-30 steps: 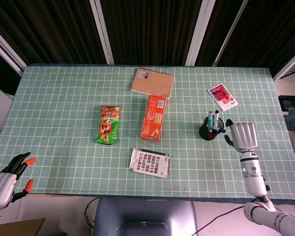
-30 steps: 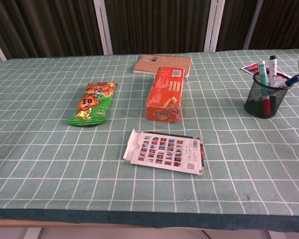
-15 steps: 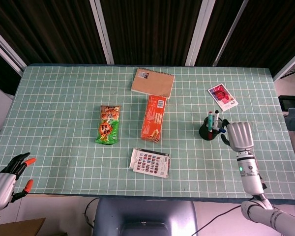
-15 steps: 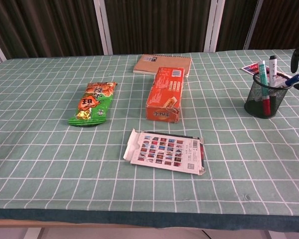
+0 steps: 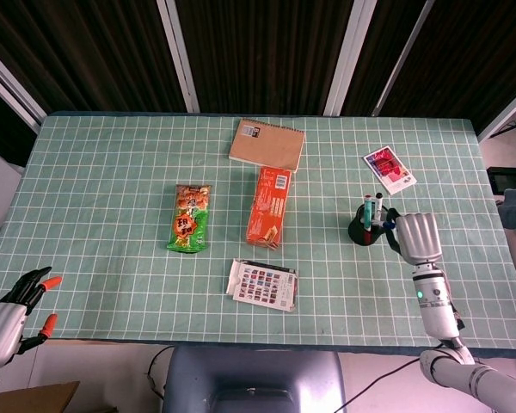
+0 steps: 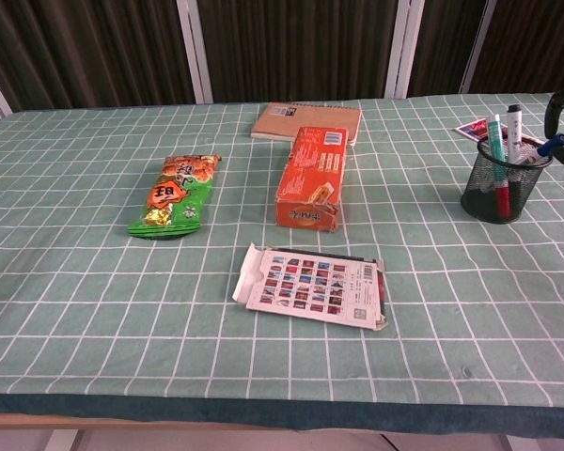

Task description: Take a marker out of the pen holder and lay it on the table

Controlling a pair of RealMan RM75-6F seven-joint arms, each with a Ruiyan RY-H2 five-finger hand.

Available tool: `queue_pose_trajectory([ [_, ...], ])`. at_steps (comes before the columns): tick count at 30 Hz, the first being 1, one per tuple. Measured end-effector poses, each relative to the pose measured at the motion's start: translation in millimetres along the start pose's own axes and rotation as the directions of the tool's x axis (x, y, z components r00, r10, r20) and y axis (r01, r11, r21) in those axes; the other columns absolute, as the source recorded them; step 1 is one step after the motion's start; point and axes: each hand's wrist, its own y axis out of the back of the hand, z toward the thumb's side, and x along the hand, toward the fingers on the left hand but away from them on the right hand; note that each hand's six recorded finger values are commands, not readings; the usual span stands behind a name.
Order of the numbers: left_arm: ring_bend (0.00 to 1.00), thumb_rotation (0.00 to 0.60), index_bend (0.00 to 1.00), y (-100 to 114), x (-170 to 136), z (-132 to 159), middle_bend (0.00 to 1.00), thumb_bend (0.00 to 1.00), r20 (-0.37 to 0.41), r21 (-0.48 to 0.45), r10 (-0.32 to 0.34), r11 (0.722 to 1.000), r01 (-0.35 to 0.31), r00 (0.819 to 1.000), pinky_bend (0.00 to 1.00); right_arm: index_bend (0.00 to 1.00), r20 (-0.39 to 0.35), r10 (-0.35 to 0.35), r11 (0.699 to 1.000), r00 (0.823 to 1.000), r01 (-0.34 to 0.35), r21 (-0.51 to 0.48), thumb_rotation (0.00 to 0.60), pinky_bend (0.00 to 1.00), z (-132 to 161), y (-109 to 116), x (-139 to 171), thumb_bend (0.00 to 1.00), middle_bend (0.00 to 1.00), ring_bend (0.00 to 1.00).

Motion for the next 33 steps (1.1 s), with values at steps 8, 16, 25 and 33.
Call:
queue_pose_trajectory([
  [8, 0.08, 0.600, 0.21, 0.0, 0.0, -0.2, 0.06, 0.44, 0.000, -0.001, 0.000, 1.000, 0.000, 1.000, 0.38, 0.70, -0.001, -0.008, 1.000, 1.000, 0.008, -0.003, 0.600, 1.00, -0.8, 0.6, 1.1, 0.79, 1.00, 1.00],
  [16, 0.08, 0.600, 0.21, 0.3, 0.6, -1.2, 0.06, 0.44, -0.005, -0.001, 0.001, 1.000, -0.001, 1.000, 0.38, 0.78, -0.006, -0.086, 0.996, 0.996, 0.085, -0.026, 0.600, 1.00, 2.3, 17.7, 6.4, 0.98, 1.00, 1.00],
  [25, 0.08, 0.600, 0.21, -0.1, 1.0, -1.4, 0.06, 0.44, -0.009, 0.000, -0.002, 1.000, 0.002, 1.000, 0.38, 0.80, -0.047, -0.226, 0.969, 0.973, 0.220, -0.112, 0.600, 1.00, 32.5, 65.8, 40.8, 1.00, 1.00, 1.00],
  [33, 0.08, 0.600, 0.21, 0.2, 0.8, -1.6, 0.06, 0.44, -0.011, 0.000, -0.001, 1.000, 0.001, 1.000, 0.38, 0.80, -0.187, -0.314, 0.932, 0.931, 0.265, -0.247, 0.600, 1.00, 69.9, 97.6, 73.9, 1.00, 1.00, 1.00],
])
